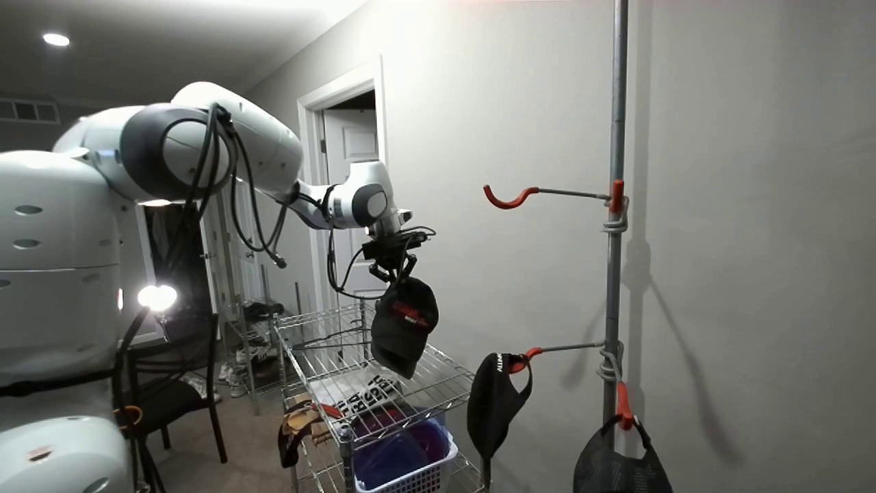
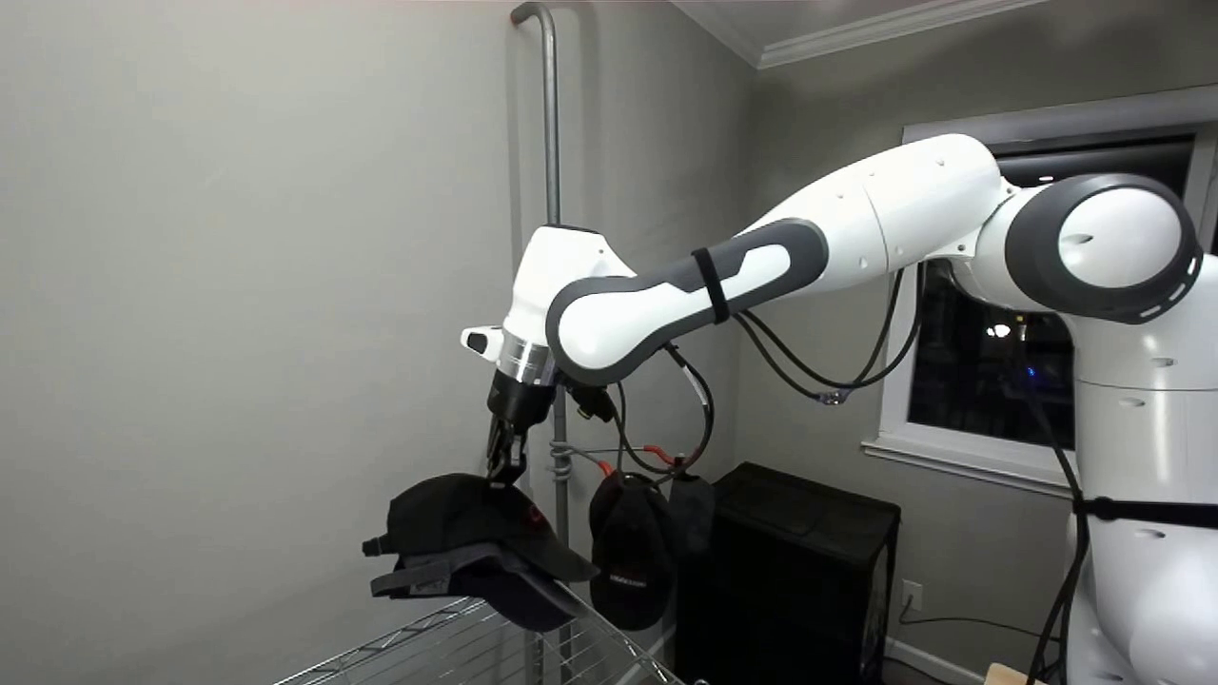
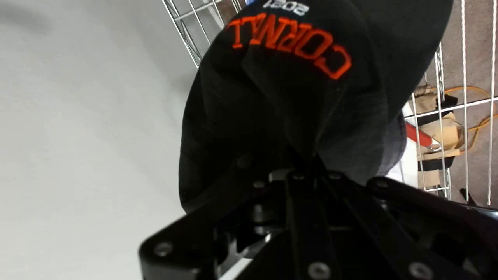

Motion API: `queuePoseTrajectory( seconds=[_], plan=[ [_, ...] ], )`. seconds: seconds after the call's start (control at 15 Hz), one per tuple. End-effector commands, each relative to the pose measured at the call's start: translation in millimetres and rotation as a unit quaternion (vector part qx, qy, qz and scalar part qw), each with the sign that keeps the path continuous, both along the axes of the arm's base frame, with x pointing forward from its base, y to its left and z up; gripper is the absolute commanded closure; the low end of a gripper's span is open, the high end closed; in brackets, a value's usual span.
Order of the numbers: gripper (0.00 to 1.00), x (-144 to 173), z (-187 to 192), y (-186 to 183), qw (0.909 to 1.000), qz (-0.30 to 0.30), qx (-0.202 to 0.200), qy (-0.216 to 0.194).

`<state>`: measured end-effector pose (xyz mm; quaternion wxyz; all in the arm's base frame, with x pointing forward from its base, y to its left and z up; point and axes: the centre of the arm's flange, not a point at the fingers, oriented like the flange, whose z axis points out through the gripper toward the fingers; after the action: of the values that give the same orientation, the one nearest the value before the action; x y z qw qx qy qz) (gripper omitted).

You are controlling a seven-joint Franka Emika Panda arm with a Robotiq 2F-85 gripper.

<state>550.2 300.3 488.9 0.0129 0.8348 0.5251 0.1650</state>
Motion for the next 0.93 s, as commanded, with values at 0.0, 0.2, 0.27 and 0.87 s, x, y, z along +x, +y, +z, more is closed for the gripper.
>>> queuePoseTrajectory(
  seconds=[0.0,0.2,0.27,0.87],
  plan=[
    [0.99,-10.3,-6.6,-1.5,0.9977,0.032,-0.055,-0.024],
    [0.99,-19.4,-20.9,1.8,0.9876,0.080,-0.127,-0.045],
    [0.99,-23.9,-30.3,4.0,0.9839,0.096,-0.145,-0.042],
    [0.99,-58.7,-85.8,17.5,0.9684,0.195,-0.133,0.080]
  ],
)
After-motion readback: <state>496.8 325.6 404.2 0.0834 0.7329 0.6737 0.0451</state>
